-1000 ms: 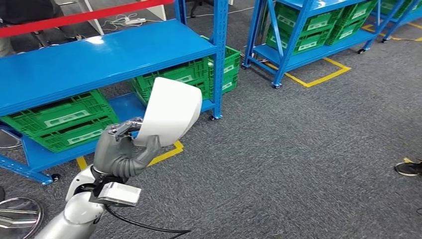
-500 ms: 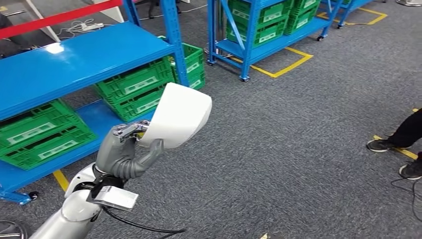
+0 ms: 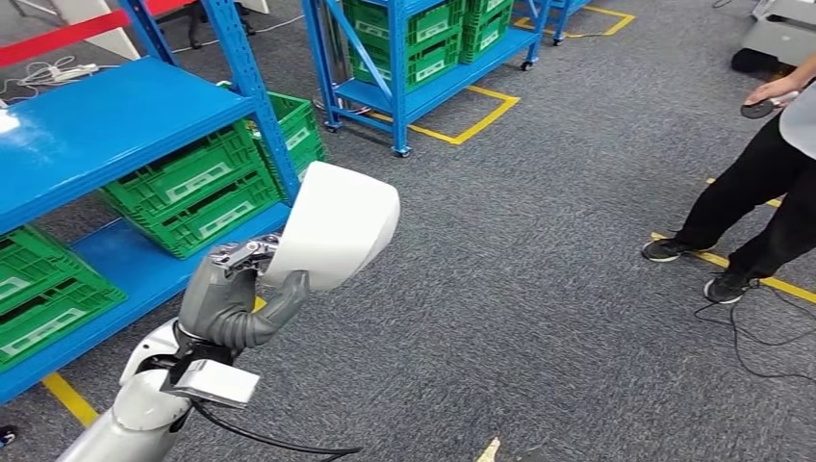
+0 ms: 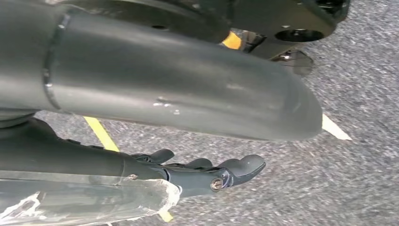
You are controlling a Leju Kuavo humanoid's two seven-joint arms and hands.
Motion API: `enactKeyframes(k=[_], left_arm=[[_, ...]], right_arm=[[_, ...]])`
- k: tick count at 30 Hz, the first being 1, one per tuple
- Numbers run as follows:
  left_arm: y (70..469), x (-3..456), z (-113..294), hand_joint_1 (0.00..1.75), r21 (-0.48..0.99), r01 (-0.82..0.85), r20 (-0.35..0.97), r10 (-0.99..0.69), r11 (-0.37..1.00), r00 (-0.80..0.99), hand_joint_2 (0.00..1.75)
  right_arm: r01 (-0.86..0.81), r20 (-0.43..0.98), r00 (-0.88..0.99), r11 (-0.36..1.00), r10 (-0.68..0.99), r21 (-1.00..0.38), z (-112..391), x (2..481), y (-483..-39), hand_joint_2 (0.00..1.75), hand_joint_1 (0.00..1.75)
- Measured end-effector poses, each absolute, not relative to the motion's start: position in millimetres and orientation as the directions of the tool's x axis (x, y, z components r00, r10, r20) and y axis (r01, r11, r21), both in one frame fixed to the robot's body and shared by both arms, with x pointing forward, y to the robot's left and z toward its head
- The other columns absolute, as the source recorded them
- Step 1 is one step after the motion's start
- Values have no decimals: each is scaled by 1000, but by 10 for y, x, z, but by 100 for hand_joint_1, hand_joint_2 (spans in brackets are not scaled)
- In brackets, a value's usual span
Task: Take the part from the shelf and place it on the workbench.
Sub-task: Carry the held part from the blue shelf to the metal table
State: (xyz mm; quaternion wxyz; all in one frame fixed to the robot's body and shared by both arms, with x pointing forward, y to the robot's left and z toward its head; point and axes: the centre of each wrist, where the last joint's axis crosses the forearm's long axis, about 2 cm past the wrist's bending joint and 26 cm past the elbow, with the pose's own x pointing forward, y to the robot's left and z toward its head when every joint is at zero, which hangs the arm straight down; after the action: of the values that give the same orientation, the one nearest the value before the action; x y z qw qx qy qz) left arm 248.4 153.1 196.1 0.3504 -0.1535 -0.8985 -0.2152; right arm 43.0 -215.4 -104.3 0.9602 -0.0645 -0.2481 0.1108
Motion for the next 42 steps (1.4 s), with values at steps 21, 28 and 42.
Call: enactKeyframes(k=[21, 28, 42], left_arm=[[1564, 2460, 1963, 175, 176, 413, 729, 163, 894, -665, 175], [1583, 2469, 1967, 175, 207, 364, 697, 125, 908, -706, 175], [1549, 2458, 1972, 175, 155, 401, 710, 180, 903, -680, 175]], right_arm=[[-176, 461, 852, 966, 246, -190, -1044, 406, -2152, 0, 0], [-166, 463, 854, 967, 240, -194, -1042, 396, -2143, 0, 0], [-153, 464, 854, 967, 233, -204, -1044, 371, -2153, 0, 0]])
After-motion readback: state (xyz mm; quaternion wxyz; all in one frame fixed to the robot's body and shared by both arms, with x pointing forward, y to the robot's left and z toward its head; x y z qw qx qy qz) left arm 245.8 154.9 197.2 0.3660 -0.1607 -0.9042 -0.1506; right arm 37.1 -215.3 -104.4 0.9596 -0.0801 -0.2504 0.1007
